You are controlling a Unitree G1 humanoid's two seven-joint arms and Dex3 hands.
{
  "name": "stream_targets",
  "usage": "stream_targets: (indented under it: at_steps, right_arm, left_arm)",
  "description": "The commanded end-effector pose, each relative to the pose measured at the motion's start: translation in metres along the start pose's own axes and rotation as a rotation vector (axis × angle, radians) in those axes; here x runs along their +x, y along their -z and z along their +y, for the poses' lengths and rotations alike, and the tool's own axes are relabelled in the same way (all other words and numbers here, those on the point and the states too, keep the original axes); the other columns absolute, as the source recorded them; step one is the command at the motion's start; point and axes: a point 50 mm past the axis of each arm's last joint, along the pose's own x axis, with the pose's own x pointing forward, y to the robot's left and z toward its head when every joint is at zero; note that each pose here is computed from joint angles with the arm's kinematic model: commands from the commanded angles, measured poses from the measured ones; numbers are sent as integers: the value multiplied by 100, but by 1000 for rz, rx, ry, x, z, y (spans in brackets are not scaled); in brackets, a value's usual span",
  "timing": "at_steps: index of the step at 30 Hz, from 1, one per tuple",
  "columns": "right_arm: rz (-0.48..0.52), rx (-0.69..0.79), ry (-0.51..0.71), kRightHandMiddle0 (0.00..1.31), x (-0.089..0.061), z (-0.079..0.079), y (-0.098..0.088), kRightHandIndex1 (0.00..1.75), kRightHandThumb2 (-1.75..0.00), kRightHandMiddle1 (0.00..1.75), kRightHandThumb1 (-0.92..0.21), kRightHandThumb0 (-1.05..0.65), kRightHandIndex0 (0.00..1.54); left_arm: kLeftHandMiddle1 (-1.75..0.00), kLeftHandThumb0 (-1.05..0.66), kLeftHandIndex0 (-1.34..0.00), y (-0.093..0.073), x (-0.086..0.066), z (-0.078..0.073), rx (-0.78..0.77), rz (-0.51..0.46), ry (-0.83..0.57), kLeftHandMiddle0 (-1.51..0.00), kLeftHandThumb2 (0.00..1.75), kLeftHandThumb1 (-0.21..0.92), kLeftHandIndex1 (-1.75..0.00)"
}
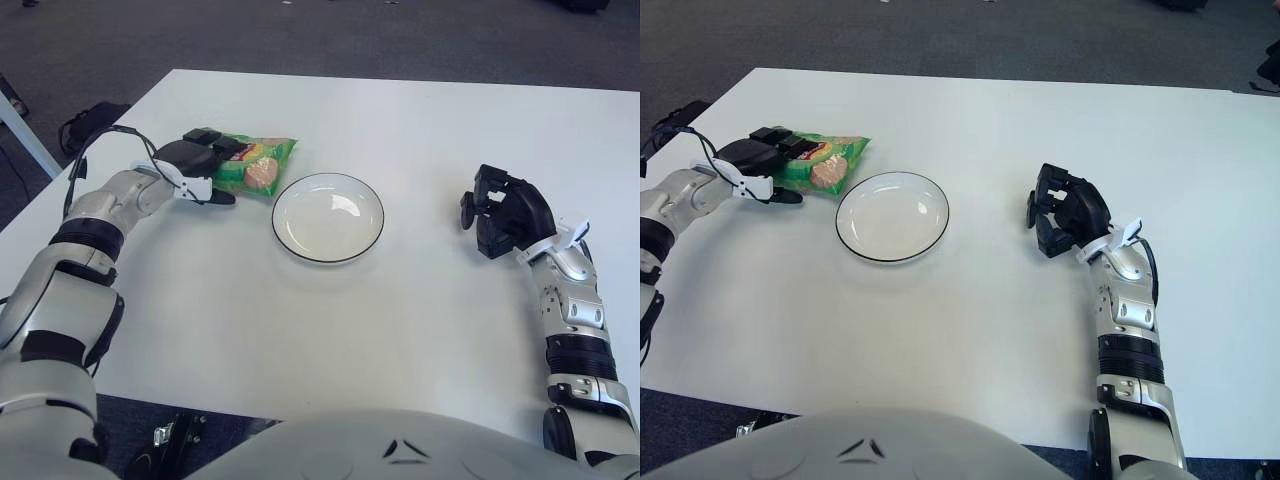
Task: Put the snack into the plate.
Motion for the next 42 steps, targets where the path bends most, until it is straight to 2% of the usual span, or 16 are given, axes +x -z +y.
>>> stream_targets:
  at_steps: [1, 3, 4, 6, 8, 10, 11, 12, 14, 17, 20, 27, 39, 42]
  right_arm:
    - [-23, -2, 0, 75, 0, -2, -4, 160, -175, 175, 12, -1, 95]
    - [-25, 0, -1, 75, 0, -2, -5, 159, -175, 175, 12, -1, 95]
    - [-27, 2, -1, 75, 0, -2, -5, 159, -175, 175, 12, -1, 95]
    - [-28, 6, -1, 75, -1, -2, -5, 159, -175, 175, 12, -1, 96]
    - [-29, 8, -2, 75, -1, -2, -5, 159, -175, 175, 12, -1, 96]
    - [-29, 9, -4, 75, -1, -1, -5, 159, -175, 175, 12, -1, 96]
    - [-28, 10, -5, 75, -1, -1, -5, 159, -175, 175, 12, -1, 95]
    - [-28, 11, -6, 75, -1, -1, -6, 159, -175, 175, 12, -1, 95]
    - [-27, 14, -8, 75, -1, -1, -6, 160, -175, 175, 11, -1, 95]
    - [-26, 19, -9, 74, -1, -2, -6, 162, -175, 175, 11, -1, 94]
    - [-26, 29, -9, 74, -1, -2, -6, 163, -175, 175, 10, -1, 93]
    - [-31, 42, -8, 74, -2, -2, -6, 165, -175, 175, 10, -1, 92]
    - [-18, 56, -6, 73, -2, -3, -4, 165, -175, 175, 10, -1, 91]
    - [-15, 61, -5, 74, -1, -4, -4, 164, -175, 175, 10, -1, 93]
  left_arm:
    - [-144, -99, 0, 1, 1, -16, 31, 25, 83, -6, 26, 92, -71]
    - [-150, -99, 0, 0, 2, -17, 42, 27, 87, -8, 25, 92, -76]
    - [-153, -98, 0, -2, 5, -23, 47, 41, 93, -9, 24, 91, -79]
    - [-155, -88, 0, -4, 7, -31, 58, 60, 94, -15, 28, 84, -88]
    - [-162, -70, 0, -3, 7, -32, 73, 68, 82, -28, 56, 64, -117]
    - [-168, -58, 0, -2, 6, -32, 87, 70, 64, -34, 76, 51, -145]
    - [-167, -22, -4, -2, 6, -32, 92, 70, 57, -41, 87, 49, -156]
    - [-167, -9, -5, -2, 6, -33, 101, 73, 37, -44, 91, 48, -160]
    - [-172, -4, -27, -1, 5, -34, 116, 80, 5, -58, 118, 36, -164]
    - [-174, -2, -46, 0, 5, -35, 134, 91, -20, -70, 138, 22, -162]
    - [-174, -1, -54, 2, 3, -40, 152, 121, -34, -77, 153, 12, -168]
    - [-169, 0, -52, 4, 2, -42, 130, 167, -77, -77, 152, 13, -174]
    - [-165, 0, -53, 1, 4, -34, 8, 198, -230, -81, 153, 11, -175]
    - [-165, 0, -56, -1, 6, -21, 32, 181, -327, -83, 156, 8, -175]
